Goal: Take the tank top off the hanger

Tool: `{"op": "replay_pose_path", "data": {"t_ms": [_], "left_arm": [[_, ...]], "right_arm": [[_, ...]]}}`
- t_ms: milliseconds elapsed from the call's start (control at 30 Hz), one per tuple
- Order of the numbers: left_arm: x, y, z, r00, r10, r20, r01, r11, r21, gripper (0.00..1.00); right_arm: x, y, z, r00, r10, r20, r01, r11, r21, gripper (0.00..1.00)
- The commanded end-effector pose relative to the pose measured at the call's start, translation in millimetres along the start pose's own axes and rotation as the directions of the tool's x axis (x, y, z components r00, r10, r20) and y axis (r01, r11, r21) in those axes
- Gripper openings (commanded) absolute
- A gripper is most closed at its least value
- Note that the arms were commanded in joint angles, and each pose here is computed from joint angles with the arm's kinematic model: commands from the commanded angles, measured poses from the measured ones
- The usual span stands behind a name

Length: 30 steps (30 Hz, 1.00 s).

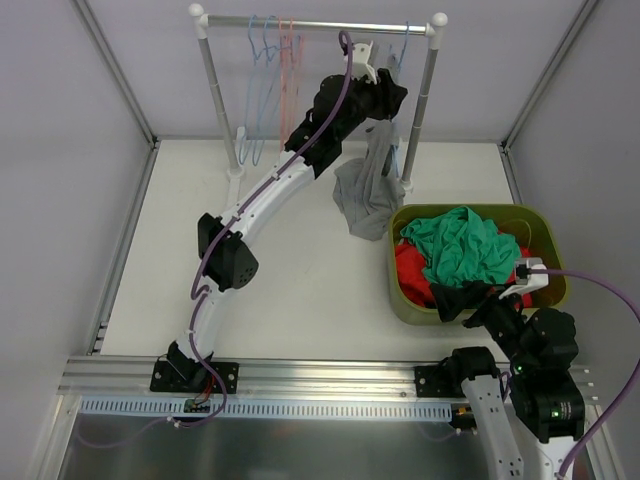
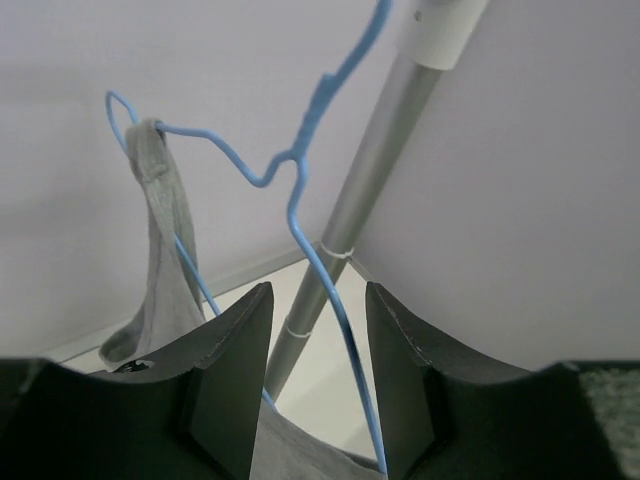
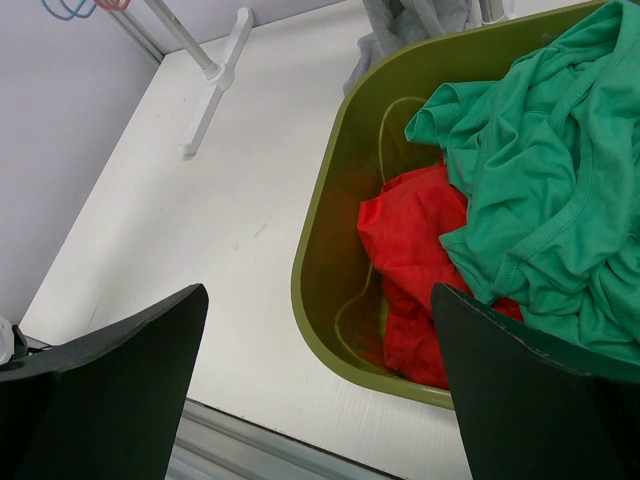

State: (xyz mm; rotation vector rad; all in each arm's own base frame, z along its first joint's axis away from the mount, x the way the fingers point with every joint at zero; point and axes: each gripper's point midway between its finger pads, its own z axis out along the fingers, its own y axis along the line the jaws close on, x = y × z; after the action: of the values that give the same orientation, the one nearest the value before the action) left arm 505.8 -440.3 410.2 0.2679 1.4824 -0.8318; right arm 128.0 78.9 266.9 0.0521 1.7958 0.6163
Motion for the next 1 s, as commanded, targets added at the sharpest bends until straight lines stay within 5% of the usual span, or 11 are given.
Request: {"op": "replay_pose_path", "data": {"t_ms": [0, 300, 500, 767, 967], "left_arm": [[-22.5, 3.7, 8.0, 0.996, -0.031, 0.089, 0.027, 0.999, 0.043, 0.42], [-22.5, 14.9, 9.7, 0.995, -0.057, 0.083, 0.052, 0.997, 0.063, 0.35], [-37.5, 12.1, -2.8, 0.995, -0.036, 0.098, 0.031, 0.998, 0.048, 0.01], [-100.9, 24.2, -42.3, 0.978, 0.012, 0.207, 0.012, 0.994, -0.113, 0.00], [-153.9, -0.3, -74.9, 0.962, 0.031, 0.273, -0.014, 0.998, -0.066, 0.00]], "right_arm": [[-4.2, 9.0, -9.9, 0.999, -0.038, 0.029, 0.040, 0.998, -0.042, 0.99], [-10.6, 14.8, -19.2, 0.998, -0.034, 0.056, 0.037, 0.998, -0.051, 0.99], [-6.3, 14.4, -16.2, 0.999, -0.015, 0.049, 0.018, 0.998, -0.060, 0.99], [-8.9, 11.7, -14.7, 0.998, -0.028, 0.054, 0.031, 0.999, -0.044, 0.99], [-10.7, 11.8, -8.7, 0.998, -0.021, 0.052, 0.023, 0.999, -0.049, 0.99]]}}
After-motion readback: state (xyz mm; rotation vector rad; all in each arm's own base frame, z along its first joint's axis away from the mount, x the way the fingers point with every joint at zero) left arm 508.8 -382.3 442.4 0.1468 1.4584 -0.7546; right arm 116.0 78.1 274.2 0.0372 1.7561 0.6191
